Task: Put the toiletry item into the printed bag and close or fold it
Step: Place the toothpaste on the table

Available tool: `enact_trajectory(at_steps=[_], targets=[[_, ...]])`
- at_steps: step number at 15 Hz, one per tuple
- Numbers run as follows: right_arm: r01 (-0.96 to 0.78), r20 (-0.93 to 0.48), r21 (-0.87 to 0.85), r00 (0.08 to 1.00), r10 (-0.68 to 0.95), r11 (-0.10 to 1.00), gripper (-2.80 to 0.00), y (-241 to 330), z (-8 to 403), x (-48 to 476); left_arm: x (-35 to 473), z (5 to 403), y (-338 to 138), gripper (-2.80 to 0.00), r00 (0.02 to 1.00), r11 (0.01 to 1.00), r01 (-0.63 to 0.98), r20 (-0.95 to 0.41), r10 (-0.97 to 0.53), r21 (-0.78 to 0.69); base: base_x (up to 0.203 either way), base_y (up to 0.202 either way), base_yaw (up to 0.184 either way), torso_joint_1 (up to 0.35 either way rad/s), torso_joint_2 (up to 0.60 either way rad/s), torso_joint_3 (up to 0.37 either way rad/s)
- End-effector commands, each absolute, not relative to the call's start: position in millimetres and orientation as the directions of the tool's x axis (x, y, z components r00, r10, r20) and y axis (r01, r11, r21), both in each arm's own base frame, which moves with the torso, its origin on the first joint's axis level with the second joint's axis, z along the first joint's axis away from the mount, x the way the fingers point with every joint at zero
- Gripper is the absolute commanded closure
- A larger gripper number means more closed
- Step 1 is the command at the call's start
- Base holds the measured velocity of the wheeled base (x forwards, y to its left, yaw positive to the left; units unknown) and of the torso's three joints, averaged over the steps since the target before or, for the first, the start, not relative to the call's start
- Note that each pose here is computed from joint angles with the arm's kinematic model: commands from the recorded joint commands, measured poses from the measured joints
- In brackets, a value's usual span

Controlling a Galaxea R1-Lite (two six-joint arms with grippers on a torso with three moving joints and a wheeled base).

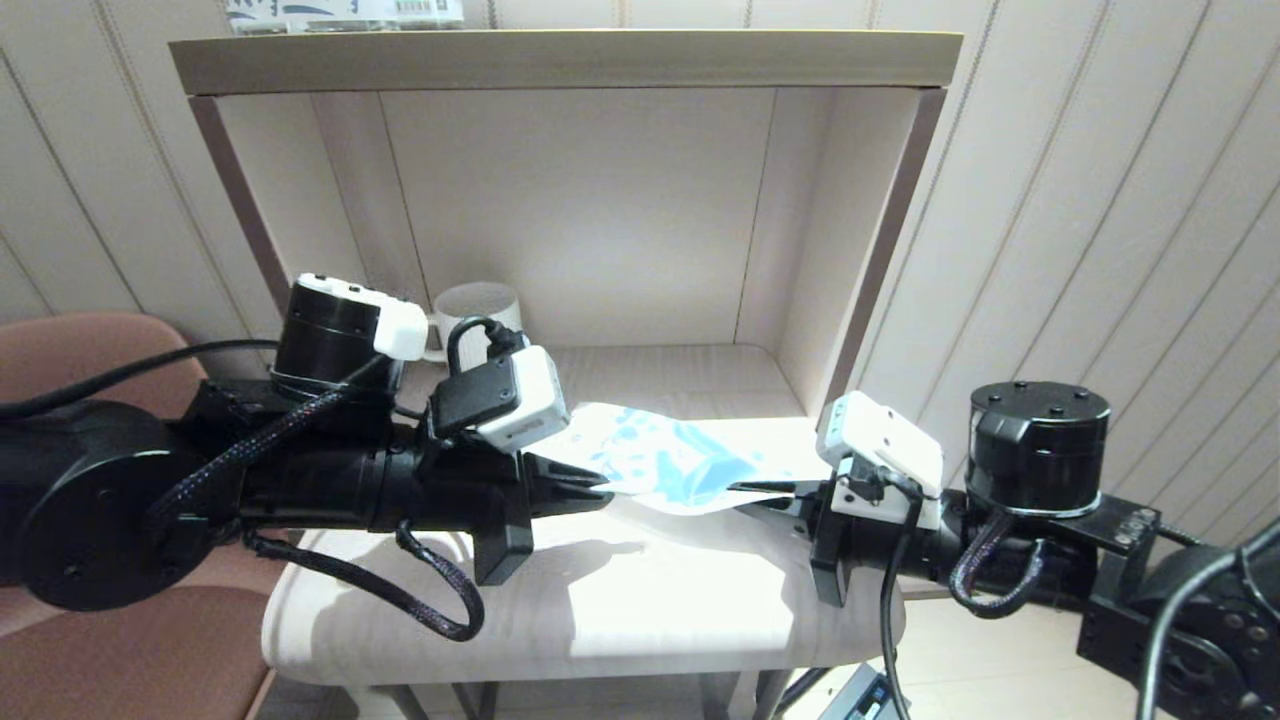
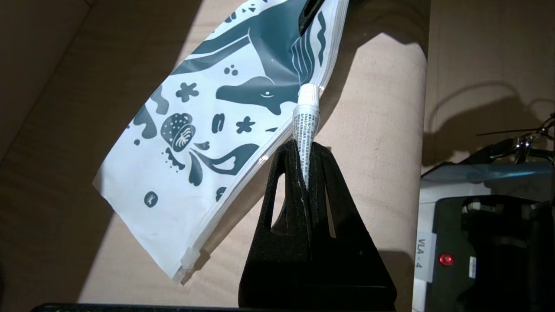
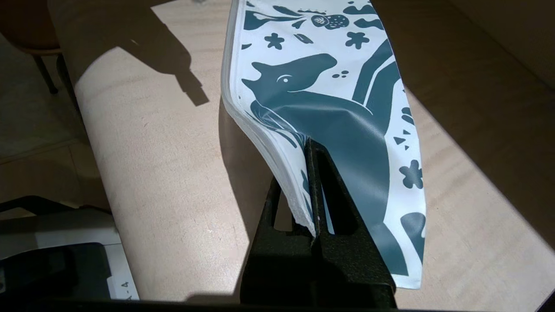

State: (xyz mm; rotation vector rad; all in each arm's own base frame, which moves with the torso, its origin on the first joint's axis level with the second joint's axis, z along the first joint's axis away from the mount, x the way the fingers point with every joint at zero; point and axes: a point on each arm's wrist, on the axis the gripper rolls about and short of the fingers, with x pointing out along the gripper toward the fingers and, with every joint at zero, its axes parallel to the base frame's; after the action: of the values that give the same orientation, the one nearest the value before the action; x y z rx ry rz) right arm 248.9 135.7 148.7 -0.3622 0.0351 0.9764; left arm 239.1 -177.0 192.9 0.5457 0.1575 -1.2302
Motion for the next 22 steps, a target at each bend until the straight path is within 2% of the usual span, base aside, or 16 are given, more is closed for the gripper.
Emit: enact_trajectory(at_steps=[1, 4, 6, 10, 17, 22], targets=[[-0.798, -0.187, -0.29, 0.589, 0.787, 0.528, 0.0, 128, 149, 254, 246, 178, -184, 0.0, 0.322, 0.212, 0.934, -0.424, -0.846, 0.286, 0.0, 0.0, 0.0, 0.0, 0.0, 0.0], [-0.774, -0.176, -0.3, 0.619, 0.765, 0.558, 0.0, 120, 148, 263, 253, 157, -190, 0.0, 0.321, 0.228, 0.94, -0.43, -0.844, 0.254, 0.0, 0.0, 0.0, 0.0, 0.0, 0.0], [-0.782, -0.182, -0.295, 0.611, 0.771, 0.55, 0.0, 122, 146, 262, 259, 155, -193, 0.0, 0.348, 0.26, 0.931, -0.403, -0.847, 0.256, 0.0, 0.0, 0.0, 0.0, 0.0, 0.0], [-0.794, -0.197, -0.286, 0.597, 0.778, 0.537, 0.0, 124, 141, 259, 267, 140, -197, 0.0, 0.386, 0.296, 0.919, -0.438, -0.812, 0.26, 0.0, 0.0, 0.0, 0.0, 0.0, 0.0], [-0.79, -0.183, -0.294, 0.599, 0.78, 0.538, 0.0, 124, 145, 259, 279, 165, -157, 0.0, 0.532, 0.458, 0.846, -0.385, -0.754, 0.274, 0.0, 0.0, 0.0, 0.0, 0.0, 0.0], [-0.792, -0.164, -0.298, 0.593, 0.789, 0.533, 0.0, 121, 151, 258, 291, 160, -139, 0.0, 0.575, 0.49, 0.818, -0.395, -0.716, 0.302, 0.0, 0.0, 0.0, 0.0, 0.0, 0.0]])
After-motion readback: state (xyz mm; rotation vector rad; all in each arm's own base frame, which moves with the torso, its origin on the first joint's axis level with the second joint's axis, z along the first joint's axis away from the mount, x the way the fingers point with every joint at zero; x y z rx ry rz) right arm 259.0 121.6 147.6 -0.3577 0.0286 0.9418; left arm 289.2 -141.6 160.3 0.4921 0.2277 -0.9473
